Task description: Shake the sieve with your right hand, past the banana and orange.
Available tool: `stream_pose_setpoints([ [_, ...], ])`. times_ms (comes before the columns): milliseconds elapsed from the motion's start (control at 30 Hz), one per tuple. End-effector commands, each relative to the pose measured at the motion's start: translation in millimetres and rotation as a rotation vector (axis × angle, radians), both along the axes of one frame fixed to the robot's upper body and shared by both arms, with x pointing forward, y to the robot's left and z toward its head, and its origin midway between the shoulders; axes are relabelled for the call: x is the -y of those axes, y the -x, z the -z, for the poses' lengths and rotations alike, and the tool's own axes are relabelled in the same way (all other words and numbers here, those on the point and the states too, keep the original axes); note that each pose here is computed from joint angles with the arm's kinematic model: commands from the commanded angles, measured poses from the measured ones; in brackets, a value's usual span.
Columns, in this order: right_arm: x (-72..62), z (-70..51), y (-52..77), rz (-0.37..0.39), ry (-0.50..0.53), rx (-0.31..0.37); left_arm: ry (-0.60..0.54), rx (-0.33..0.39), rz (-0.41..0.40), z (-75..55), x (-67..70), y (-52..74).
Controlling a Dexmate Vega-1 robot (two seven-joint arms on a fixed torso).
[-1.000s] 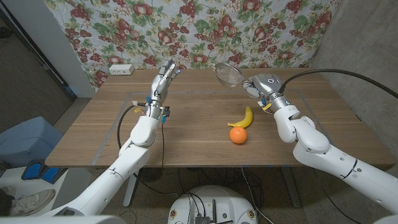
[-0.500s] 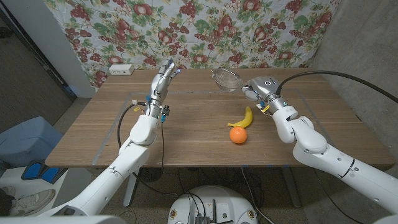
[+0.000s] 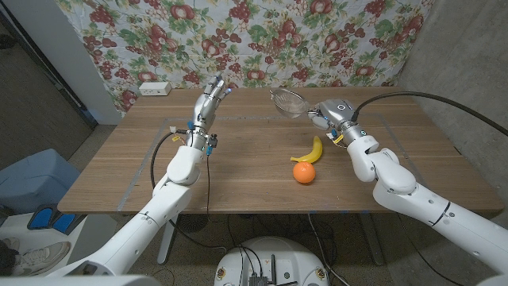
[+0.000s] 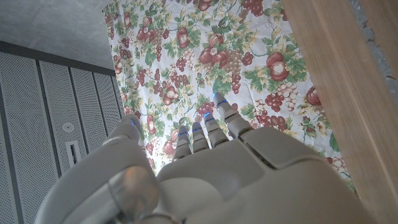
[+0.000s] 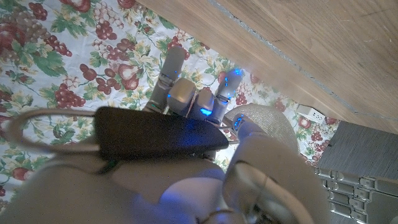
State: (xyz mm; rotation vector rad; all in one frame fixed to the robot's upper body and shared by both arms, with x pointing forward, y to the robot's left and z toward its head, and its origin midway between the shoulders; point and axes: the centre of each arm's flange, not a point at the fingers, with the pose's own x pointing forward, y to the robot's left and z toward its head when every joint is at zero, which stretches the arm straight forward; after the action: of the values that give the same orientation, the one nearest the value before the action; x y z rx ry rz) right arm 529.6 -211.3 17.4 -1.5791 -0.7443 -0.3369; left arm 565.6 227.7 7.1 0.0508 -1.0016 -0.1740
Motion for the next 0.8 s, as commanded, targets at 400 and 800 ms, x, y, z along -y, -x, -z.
stream_pose_setpoints([
  [400,34.1,-18.7,3.3,-0.265,-0.403,-0.049,0.009,-0.001,-0.003,-1.9,1.2,-2.3],
  [800,39.7,-23.3,2.6,-0.331,-0.514,-0.064,0.011,0.0,0.0,-4.7,-2.7,-6.6],
])
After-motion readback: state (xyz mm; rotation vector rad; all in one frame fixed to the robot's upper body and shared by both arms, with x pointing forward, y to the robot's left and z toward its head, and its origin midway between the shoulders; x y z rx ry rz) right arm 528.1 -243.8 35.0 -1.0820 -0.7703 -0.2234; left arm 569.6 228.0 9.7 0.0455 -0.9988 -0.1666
